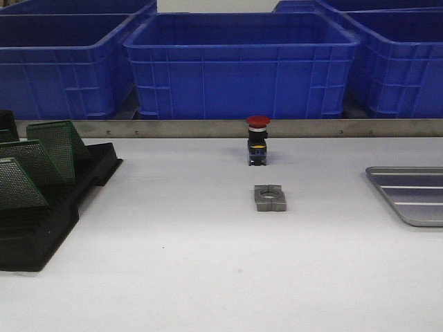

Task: Place circuit board on tray

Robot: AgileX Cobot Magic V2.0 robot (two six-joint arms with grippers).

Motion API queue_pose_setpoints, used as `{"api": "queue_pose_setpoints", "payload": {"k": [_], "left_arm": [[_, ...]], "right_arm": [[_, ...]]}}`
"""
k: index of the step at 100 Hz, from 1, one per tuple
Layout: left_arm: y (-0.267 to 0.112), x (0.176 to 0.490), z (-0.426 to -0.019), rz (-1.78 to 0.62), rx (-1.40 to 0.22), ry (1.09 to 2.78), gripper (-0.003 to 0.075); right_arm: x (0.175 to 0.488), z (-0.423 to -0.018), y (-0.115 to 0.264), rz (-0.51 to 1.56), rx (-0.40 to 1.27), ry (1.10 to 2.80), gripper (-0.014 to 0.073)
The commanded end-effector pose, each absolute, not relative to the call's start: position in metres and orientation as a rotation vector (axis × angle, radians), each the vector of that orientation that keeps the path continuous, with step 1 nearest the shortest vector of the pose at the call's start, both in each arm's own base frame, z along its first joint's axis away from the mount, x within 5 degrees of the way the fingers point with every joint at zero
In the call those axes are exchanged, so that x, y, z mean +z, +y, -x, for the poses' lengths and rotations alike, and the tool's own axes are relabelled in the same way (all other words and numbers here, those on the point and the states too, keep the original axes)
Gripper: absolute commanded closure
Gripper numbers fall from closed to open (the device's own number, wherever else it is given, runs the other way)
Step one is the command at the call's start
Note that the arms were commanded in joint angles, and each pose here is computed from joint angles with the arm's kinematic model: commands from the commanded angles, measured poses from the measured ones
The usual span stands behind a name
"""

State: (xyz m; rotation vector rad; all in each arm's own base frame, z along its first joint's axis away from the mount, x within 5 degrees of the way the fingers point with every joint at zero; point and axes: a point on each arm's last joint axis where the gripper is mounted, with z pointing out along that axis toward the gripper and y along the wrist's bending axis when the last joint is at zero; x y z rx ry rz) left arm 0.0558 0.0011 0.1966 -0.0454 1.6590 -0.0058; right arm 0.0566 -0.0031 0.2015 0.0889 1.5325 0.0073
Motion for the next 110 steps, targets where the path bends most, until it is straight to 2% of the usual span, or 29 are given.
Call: {"api": "queue_pose_setpoints", "payload": {"k": [1,40,54,75,90,110], "left_arm": [[0.001,0.190,-0.056,0.049,-0.006,1.589,0.0741],[0.001,0.191,-0.056,0.049,-0.006,1.584,0.0741],[0.002,0.197,-0.056,0.060,-0.016,1.513,0.0741],[0.002,0.218,-0.052,0.055,-0.005,1.307,0.0741],[0.002,0.234,-0.049,0.049,-0.006,1.372,0.0741],[0.000,0.276,-0.036,0.042,-0.012,1.428,0.0741]], "right_arm": [[0.214,-0.053,-0.003,-0.068,-0.004,1.420,0.0657],[0.214,-0.053,-0.003,-0.068,-0.004,1.420,0.0657],[0.214,-0.053,-0.003,-0.068,-0.004,1.420,0.0657],[0.214,-0.053,-0.003,-0.068,-0.004,1.420,0.0657],[0.214,-0.053,-0.003,-0.068,-0.004,1.420,0.0657],[0.214,-0.053,-0.003,-0.068,-0.004,1.420,0.0657]]}}
